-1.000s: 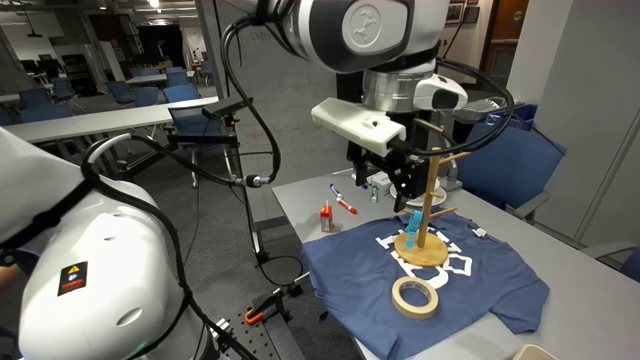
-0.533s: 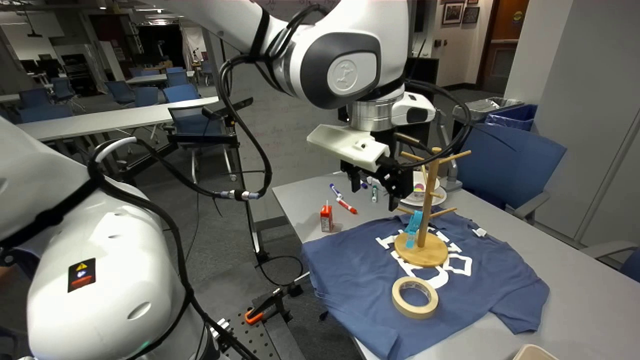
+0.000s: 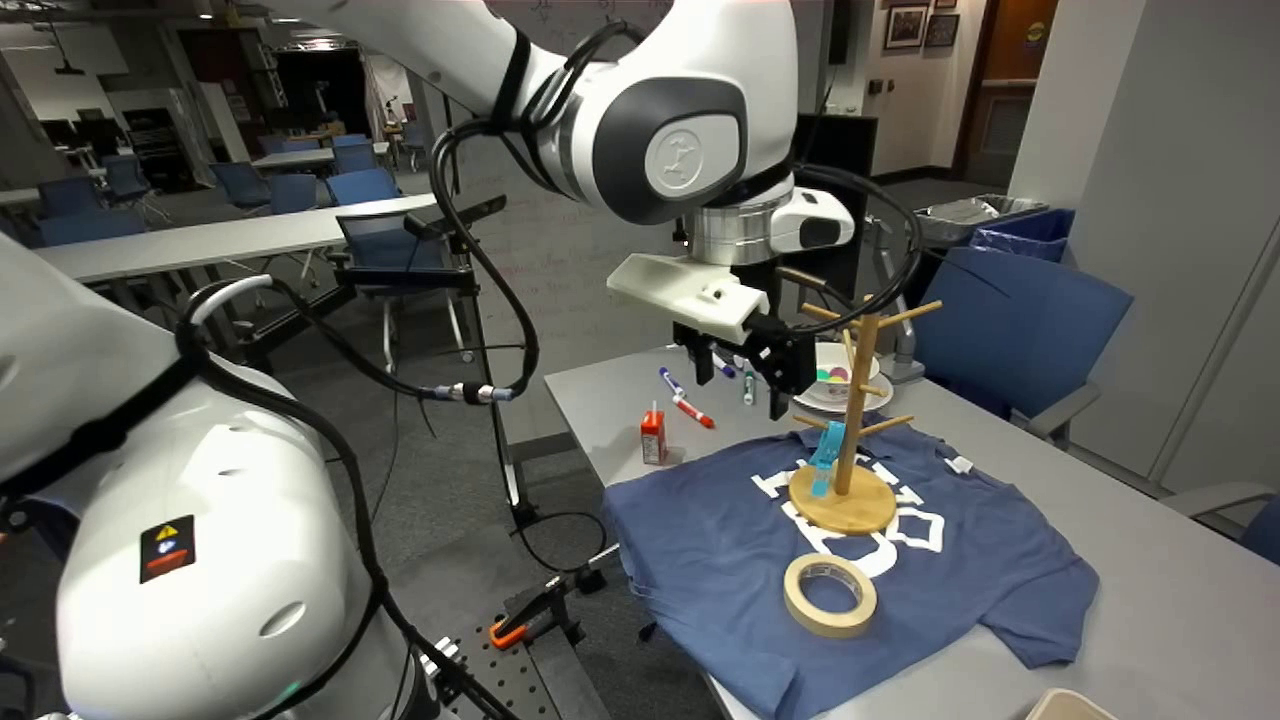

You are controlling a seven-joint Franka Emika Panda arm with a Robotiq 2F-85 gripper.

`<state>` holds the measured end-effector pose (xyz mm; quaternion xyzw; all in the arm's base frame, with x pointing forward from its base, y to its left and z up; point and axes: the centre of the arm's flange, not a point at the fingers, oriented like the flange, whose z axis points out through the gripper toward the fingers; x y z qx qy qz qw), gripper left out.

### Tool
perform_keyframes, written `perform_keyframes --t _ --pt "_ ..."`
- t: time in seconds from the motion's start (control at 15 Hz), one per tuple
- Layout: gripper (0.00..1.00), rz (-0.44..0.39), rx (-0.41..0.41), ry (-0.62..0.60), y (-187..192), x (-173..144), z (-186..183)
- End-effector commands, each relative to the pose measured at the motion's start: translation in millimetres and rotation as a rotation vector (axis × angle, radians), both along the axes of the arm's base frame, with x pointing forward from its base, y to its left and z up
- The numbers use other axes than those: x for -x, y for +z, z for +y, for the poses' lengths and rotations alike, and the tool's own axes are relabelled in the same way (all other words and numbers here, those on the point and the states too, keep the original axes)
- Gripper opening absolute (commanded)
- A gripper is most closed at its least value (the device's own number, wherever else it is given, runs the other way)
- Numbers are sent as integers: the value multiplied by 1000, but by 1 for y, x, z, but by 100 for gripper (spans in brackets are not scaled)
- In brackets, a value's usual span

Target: Take the peg from the hanger and place it on the shirt

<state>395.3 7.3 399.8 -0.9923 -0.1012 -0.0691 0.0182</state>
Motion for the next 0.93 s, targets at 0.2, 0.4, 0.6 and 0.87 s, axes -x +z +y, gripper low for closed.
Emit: perform_keyframes --t 0.2,0.4,0.6,0.87 --pt "100 21 -8 -31 -17 -20 -11" --pt "100 40 -19 -32 -37 -29 -15" --pt "100 45 -26 -22 -58 -35 -16" --pt "100 32 -50 -21 -84 -44 -14"
